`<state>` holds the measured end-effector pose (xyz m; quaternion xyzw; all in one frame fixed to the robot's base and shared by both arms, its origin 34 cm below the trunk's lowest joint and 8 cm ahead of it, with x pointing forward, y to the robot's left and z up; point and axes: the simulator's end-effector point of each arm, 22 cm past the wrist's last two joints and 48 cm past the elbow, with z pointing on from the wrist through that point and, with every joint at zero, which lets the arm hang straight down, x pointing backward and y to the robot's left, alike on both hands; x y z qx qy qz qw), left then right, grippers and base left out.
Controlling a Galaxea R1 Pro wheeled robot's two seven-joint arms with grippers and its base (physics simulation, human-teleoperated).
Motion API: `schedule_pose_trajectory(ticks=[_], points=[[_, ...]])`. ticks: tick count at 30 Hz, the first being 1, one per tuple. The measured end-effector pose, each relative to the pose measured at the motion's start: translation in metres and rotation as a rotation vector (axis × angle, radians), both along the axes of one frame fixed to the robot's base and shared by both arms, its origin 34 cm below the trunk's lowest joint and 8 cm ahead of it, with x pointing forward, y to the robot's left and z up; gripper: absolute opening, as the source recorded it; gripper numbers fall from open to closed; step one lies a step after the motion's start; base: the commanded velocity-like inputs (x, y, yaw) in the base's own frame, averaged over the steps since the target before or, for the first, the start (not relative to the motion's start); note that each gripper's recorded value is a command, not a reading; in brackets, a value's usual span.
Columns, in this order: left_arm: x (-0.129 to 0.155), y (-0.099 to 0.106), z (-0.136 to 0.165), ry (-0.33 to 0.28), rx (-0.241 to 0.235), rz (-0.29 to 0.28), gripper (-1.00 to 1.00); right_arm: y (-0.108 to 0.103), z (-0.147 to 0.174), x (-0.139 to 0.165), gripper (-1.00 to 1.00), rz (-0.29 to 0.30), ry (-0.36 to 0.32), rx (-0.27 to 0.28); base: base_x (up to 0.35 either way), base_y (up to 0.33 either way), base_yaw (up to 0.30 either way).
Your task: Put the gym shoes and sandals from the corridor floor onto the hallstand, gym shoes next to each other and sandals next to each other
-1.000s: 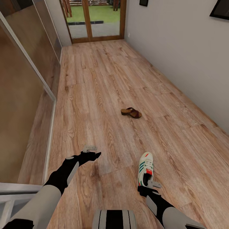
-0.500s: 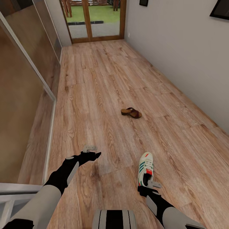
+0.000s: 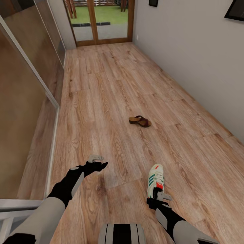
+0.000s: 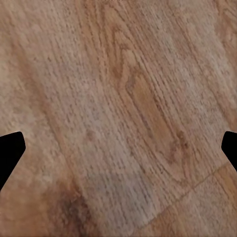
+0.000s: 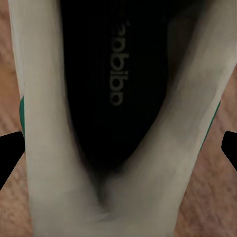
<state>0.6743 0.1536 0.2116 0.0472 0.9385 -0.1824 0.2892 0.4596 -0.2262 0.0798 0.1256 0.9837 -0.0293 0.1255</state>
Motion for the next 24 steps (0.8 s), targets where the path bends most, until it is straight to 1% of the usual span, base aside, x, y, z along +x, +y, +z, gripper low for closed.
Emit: schedule_pose_trajectory(ticks=[1,24], points=[[0.0000,0.0000,0.0000,0.000,0.000,0.000,1.00,0.0000,0.0000,0.0000,-1.00,0.000,0.000,0.000,0.003,0.000,0.000],[0.0001,0.0000,0.0002,0.000,0.000,0.000,1.00,0.0002,-0.0001,-0.0004,-1.00,0.003,0.002,0.000,0.000,0.000,0.000]])
